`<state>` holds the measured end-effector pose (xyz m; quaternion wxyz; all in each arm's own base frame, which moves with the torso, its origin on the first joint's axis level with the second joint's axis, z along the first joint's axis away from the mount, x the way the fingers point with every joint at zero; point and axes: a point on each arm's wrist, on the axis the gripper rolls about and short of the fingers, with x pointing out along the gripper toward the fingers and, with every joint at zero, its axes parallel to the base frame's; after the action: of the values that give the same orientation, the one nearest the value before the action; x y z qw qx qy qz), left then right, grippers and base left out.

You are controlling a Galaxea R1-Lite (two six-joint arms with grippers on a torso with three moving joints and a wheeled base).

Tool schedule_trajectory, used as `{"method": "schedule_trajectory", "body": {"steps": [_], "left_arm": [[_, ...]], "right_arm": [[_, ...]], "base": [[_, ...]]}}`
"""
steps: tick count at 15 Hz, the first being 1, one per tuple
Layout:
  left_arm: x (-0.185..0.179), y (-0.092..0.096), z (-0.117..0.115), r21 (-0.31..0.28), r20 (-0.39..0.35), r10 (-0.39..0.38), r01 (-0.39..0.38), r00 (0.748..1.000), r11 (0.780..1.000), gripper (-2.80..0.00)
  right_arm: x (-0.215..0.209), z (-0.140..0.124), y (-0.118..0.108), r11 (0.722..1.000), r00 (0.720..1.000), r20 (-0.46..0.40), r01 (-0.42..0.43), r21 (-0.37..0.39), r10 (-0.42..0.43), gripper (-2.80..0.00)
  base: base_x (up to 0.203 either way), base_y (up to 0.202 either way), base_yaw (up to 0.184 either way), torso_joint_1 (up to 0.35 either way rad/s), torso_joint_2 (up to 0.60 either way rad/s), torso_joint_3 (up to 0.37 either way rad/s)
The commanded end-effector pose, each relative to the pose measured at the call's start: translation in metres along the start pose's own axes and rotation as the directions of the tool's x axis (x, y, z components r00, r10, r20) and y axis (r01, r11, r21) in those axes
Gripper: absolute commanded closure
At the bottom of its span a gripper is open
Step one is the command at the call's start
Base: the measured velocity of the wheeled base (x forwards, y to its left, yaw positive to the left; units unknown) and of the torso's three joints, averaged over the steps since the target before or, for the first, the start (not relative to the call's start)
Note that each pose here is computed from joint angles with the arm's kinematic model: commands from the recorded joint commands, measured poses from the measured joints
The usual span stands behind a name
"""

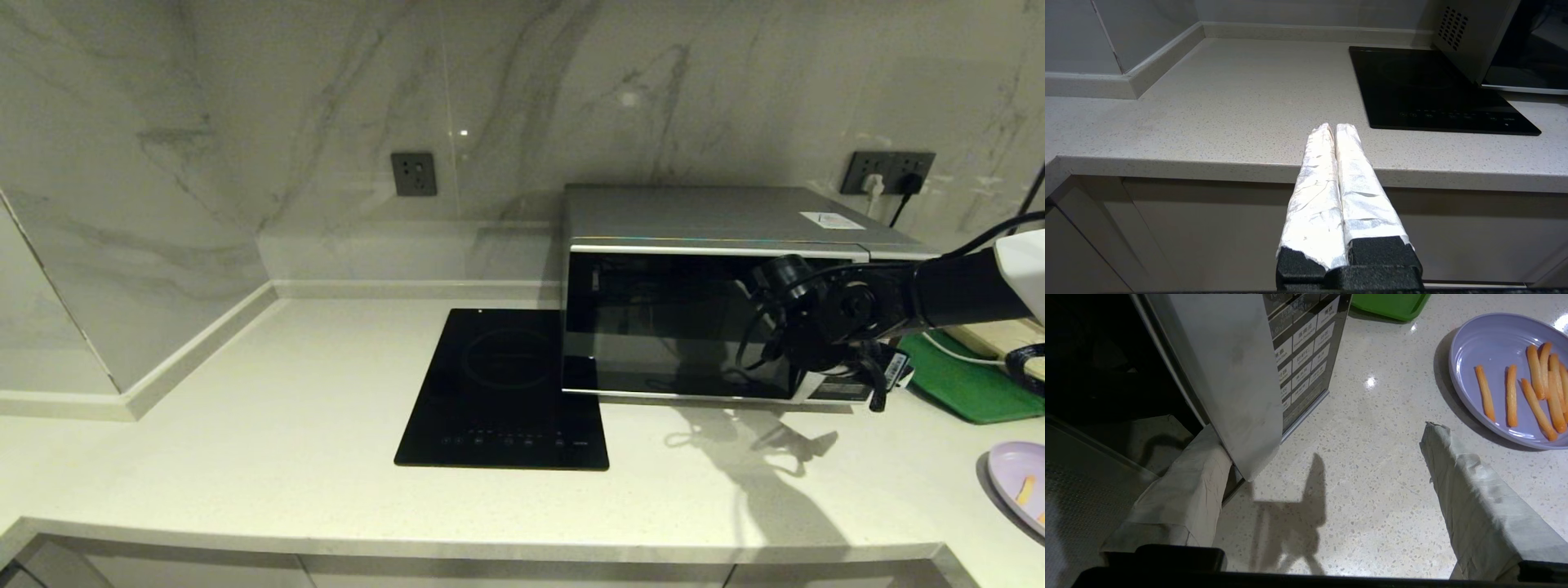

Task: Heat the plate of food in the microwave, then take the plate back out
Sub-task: Open the microwave oven

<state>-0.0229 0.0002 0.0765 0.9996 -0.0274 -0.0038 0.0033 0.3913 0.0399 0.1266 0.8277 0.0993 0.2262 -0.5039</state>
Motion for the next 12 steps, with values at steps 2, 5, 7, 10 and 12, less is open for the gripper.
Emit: {"method": "schedule_trajectory", "body": {"steps": [2, 5, 7, 10, 12], "left_arm": [[0.0, 0.0, 0.0, -0.001, 0.0, 0.001, -0.001, 1.0, 1.0, 0.0], [0.0, 0.0, 0.0, -0.001, 0.0, 0.001, -0.001, 1.0, 1.0, 0.0], [0.0, 0.0, 0.0, -0.001, 0.0, 0.001, -0.001, 1.0, 1.0, 0.0], [0.0, 0.0, 0.0, -0.001, 0.0, 0.002, -0.002, 1.0, 1.0, 0.0], [0.0, 0.0, 0.0, -0.001, 0.0, 0.001, -0.001, 1.0, 1.0, 0.0]], "right_arm": [[-0.016, 0.001, -0.018, 1.0, 1.0, 0.006, 0.0, 0.031, 0.0, -2.8], [-0.03, -0.005, -0.026, 0.999, 1.0, 0.0, -0.026, 0.021, 0.026, -2.8], [-0.045, -0.015, -0.023, 0.996, 0.996, -0.029, -0.081, -0.044, 0.08, -2.8], [-0.087, -0.016, -0.029, 0.963, 0.968, -0.088, -0.245, -0.107, 0.237, -2.8], [-0.124, -0.012, -0.049, 0.922, 0.929, -0.107, -0.366, -0.131, 0.353, -2.8]], "base": [[0.0, 0.0, 0.0, 0.0, 0.0, 0.0], [0.0, 0.0, 0.0, 0.0, 0.0, 0.0], [0.0, 0.0, 0.0, 0.0, 0.0, 0.0], [0.0, 0.0, 0.0, 0.0, 0.0, 0.0], [0.0, 0.0, 0.0, 0.0, 0.0, 0.0]]}}
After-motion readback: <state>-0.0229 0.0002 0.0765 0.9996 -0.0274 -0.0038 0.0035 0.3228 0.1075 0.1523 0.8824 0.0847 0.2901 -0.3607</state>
